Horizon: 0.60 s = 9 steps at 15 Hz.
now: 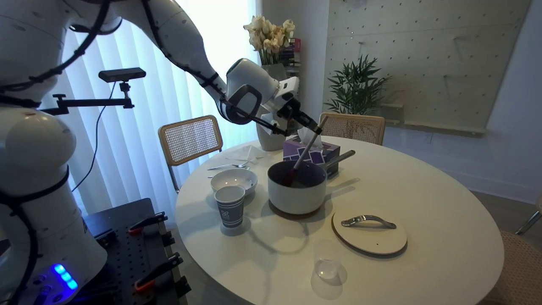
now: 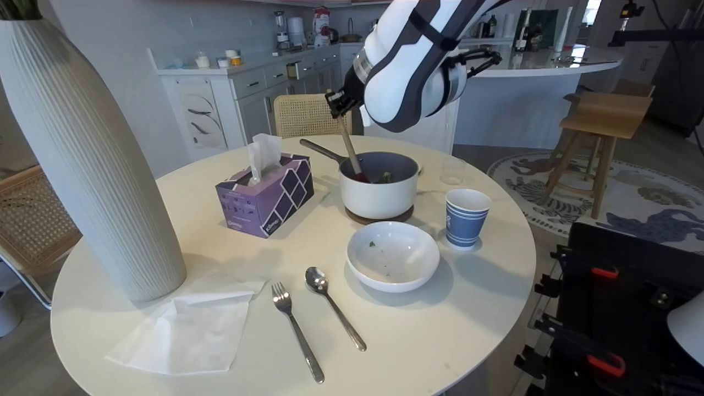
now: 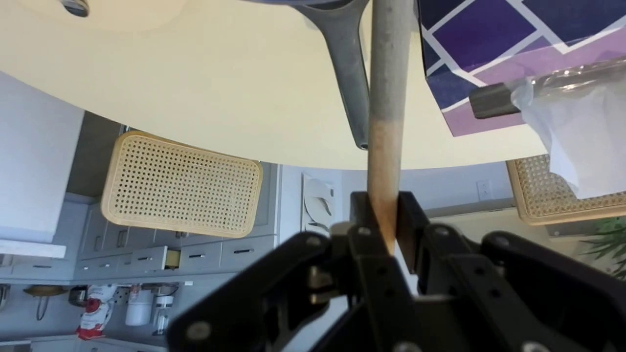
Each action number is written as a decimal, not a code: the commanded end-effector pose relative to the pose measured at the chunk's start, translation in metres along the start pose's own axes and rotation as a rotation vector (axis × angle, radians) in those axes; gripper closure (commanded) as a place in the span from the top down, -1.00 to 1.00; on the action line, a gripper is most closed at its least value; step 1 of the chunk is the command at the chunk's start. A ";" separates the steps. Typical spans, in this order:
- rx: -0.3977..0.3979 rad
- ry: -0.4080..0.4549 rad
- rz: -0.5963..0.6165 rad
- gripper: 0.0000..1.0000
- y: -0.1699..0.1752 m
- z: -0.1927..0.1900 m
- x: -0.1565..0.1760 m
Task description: Remove the lid from the white pot, pick up the broccoli from the white bowl and place it inside the pot, move the tissue square to the left, pick up the spatula and use it to stir inside the white pot, place the spatula on the table, place the white lid on top of the pot
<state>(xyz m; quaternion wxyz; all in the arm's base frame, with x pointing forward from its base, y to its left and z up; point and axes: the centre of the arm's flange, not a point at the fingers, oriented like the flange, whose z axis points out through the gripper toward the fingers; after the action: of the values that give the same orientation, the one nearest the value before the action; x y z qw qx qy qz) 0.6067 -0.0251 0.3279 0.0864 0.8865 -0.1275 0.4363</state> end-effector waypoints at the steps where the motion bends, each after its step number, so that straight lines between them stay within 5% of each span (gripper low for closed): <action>1: -0.014 -0.123 -0.012 -0.92 0.017 -0.010 -0.004; 6: -0.098 -0.220 -0.005 -0.92 0.056 -0.003 0.000; 9: -0.146 -0.177 0.007 -0.92 0.074 0.000 0.005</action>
<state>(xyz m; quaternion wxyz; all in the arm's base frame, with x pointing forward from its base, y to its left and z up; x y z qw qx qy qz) 0.5979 -0.0861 0.3329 0.1160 0.9104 -0.1731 0.3573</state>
